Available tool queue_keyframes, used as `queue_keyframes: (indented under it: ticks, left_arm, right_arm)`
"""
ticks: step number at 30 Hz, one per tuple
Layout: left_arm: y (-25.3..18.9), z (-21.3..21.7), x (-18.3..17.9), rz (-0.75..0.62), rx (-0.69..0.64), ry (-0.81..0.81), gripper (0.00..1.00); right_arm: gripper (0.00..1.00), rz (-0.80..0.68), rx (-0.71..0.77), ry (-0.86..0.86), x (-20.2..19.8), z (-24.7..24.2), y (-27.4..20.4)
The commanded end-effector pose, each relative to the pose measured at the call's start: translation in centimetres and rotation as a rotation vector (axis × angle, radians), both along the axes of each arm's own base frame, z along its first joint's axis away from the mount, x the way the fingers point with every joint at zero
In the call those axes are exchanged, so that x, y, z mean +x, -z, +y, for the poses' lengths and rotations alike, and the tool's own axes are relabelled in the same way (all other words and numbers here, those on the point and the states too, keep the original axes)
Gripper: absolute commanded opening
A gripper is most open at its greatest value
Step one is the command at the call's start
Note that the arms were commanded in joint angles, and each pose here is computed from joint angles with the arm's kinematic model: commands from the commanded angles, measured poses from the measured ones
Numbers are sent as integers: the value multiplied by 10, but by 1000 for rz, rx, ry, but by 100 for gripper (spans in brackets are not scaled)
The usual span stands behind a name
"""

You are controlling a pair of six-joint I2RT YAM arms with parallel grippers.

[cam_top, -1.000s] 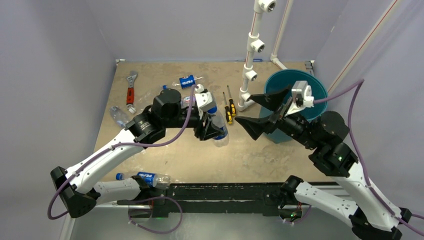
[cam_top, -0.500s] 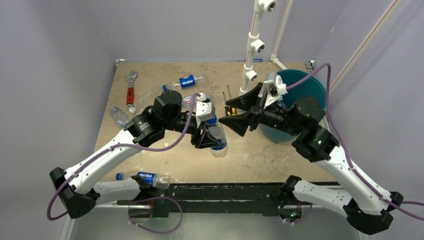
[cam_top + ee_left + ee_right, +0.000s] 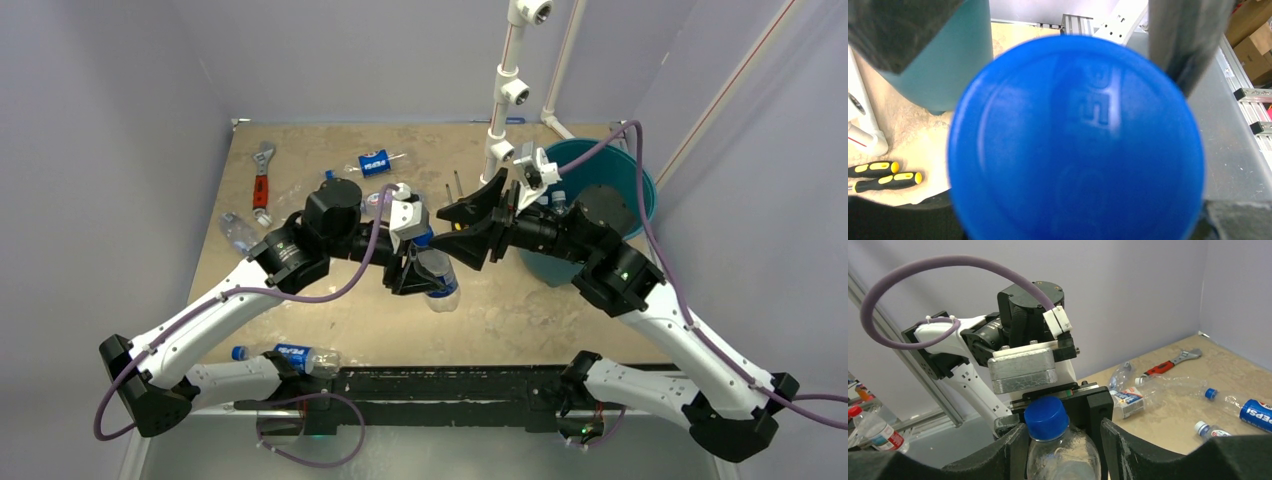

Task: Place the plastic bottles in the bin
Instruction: Place the plastic bottle in the trash bin.

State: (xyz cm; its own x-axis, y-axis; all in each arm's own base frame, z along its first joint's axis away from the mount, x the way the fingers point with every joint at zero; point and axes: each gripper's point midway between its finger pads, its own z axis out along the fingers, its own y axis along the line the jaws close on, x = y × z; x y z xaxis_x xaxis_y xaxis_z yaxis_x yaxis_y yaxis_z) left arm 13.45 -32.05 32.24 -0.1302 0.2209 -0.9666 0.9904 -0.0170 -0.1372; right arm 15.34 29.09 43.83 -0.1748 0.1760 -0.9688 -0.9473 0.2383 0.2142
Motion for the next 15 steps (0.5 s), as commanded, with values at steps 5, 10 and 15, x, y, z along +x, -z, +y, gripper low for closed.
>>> queue_keyframes:
  ticks: [5,10,15]
  left_arm:
    - [-19,-7,-1,9,-66,12,0]
    - [-15,-11,3,28,-58,10,0]
    - [-14,-14,3,44,-60,11,0]
  right_arm:
    - [60,-22,34,-41,-4,5,-9]
    - [61,-16,35,-46,-2,8,-7]
    - [56,-5,36,-61,0,15,-3]
